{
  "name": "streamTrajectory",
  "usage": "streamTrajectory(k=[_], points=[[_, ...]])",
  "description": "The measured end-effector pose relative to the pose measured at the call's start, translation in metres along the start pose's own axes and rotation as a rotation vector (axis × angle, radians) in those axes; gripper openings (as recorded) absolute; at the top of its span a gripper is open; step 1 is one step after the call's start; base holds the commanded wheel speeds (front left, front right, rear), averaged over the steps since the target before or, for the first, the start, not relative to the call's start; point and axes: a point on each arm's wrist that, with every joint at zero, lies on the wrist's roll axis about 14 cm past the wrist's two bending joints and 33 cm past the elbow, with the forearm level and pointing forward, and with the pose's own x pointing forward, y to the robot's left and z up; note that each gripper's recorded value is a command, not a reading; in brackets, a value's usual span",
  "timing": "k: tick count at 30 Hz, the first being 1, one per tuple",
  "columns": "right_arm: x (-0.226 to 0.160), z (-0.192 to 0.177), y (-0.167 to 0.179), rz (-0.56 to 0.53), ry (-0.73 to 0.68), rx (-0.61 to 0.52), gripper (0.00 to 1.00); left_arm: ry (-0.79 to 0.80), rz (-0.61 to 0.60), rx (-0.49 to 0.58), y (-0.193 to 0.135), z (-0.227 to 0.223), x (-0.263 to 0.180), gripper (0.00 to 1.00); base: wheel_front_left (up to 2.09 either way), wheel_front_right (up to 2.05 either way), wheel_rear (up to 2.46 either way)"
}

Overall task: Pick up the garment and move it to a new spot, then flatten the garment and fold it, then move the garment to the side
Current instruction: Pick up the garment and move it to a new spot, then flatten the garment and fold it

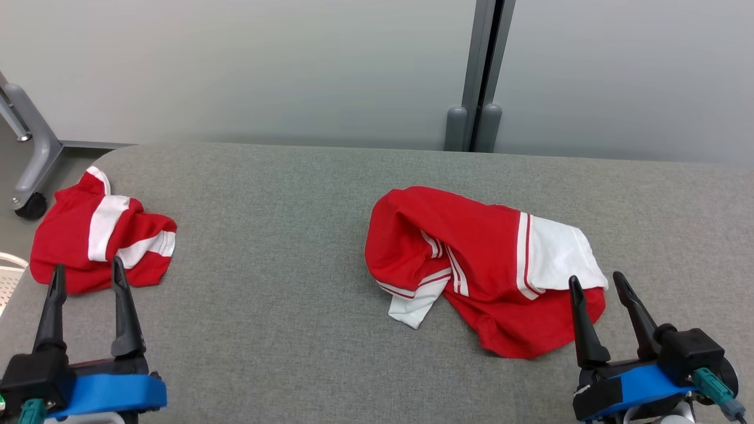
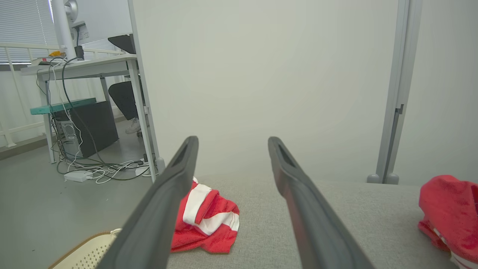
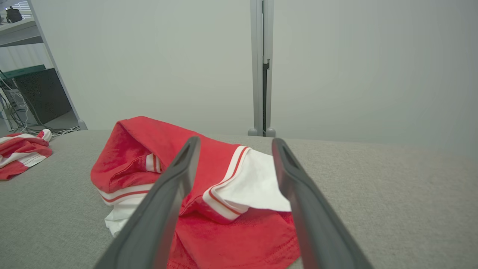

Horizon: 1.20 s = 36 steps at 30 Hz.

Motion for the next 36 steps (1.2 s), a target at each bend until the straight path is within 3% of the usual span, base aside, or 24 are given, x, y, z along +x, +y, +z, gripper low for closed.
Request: streamTrajectory(k=[11, 21, 36], points=[[-0.01, -0.001, -0.003, -0.011, 0.018, -0.009, 1.0, 0.081, -0.008, -0.004, -0.003, -0.023, -0.032, 1.0, 0.0, 0.0, 0.0], [-0.019, -0.001, -0.005, -0.02, 0.037, -0.018, 1.0, 0.123, -0.071, -0.008, -0.019, -0.032, -0.038, 1.0, 0.0, 0.0, 0.0], [-0.024, 0.005, -0.005, -0.02, 0.043, -0.035, 1.0, 0.146, -0.067, -0.023, -0.021, -0.03, -0.039, 1.0, 0.0, 0.0, 0.0]])
